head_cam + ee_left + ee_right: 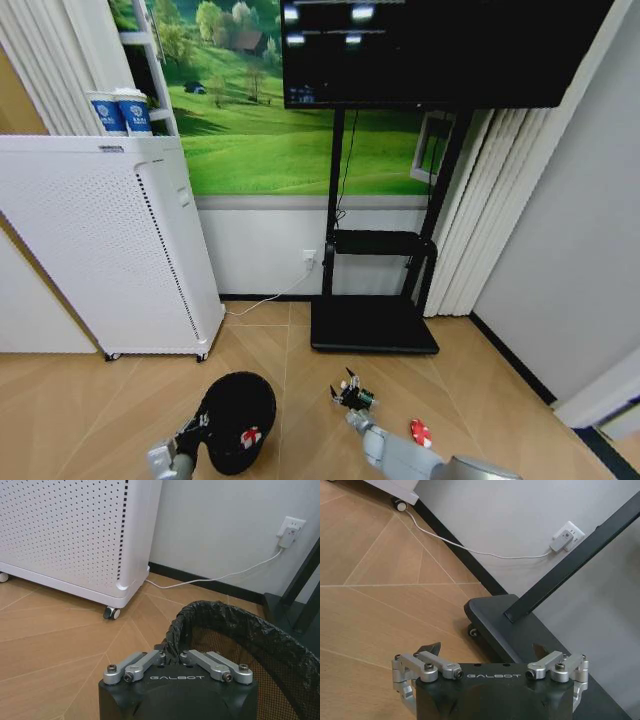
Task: Pick up the trash bin and place the garbage on the floor into it.
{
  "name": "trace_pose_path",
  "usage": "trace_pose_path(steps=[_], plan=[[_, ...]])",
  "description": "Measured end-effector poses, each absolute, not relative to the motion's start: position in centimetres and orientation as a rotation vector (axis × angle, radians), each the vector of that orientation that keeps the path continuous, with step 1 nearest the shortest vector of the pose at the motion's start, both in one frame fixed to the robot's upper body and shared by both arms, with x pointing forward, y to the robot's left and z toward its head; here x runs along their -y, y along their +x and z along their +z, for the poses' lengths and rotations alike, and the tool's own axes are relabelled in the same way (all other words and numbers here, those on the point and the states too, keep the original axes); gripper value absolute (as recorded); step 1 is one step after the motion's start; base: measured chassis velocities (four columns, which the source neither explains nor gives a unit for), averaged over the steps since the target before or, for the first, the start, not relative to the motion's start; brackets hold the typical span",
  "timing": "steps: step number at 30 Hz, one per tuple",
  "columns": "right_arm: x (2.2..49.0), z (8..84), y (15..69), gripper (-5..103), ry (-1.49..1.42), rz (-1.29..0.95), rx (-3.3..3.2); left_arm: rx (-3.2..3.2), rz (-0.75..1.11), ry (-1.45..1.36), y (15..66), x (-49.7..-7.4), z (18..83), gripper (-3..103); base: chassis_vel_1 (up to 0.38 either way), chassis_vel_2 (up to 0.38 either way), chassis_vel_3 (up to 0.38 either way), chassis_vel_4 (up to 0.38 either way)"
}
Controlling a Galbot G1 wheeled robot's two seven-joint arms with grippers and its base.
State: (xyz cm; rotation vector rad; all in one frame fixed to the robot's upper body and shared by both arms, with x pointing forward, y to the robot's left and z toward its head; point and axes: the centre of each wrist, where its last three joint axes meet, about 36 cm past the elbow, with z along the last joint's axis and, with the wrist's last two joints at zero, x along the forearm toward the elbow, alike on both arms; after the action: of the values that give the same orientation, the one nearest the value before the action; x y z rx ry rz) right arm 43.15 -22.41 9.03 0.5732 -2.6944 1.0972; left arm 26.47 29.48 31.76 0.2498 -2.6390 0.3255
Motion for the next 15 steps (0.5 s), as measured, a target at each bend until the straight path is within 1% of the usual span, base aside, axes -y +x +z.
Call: trace_pose_path(steps=[4, 8, 15], plan=[[22.7, 9.0, 43.1, 100, 0.586, 1.095, 2.697, 2.636, 0.330, 0.252, 26.3, -29.4, 31.7, 6, -0.033, -0.001, 0.027, 0.003], [22.7, 9.0, 43.0, 100, 0.588, 1.093, 2.699, 2.636, 0.331, 0.248, 26.3, -29.3, 31.7, 6, -0.114, 0.007, 0.166, 0.008], [23.2, 8.8, 42.1, 100, 0.666, 1.053, 2.748, 2.639, 0.338, 0.246, 26.2, -29.1, 31.9, 6, -0.310, 0.000, 0.283, 0.012]])
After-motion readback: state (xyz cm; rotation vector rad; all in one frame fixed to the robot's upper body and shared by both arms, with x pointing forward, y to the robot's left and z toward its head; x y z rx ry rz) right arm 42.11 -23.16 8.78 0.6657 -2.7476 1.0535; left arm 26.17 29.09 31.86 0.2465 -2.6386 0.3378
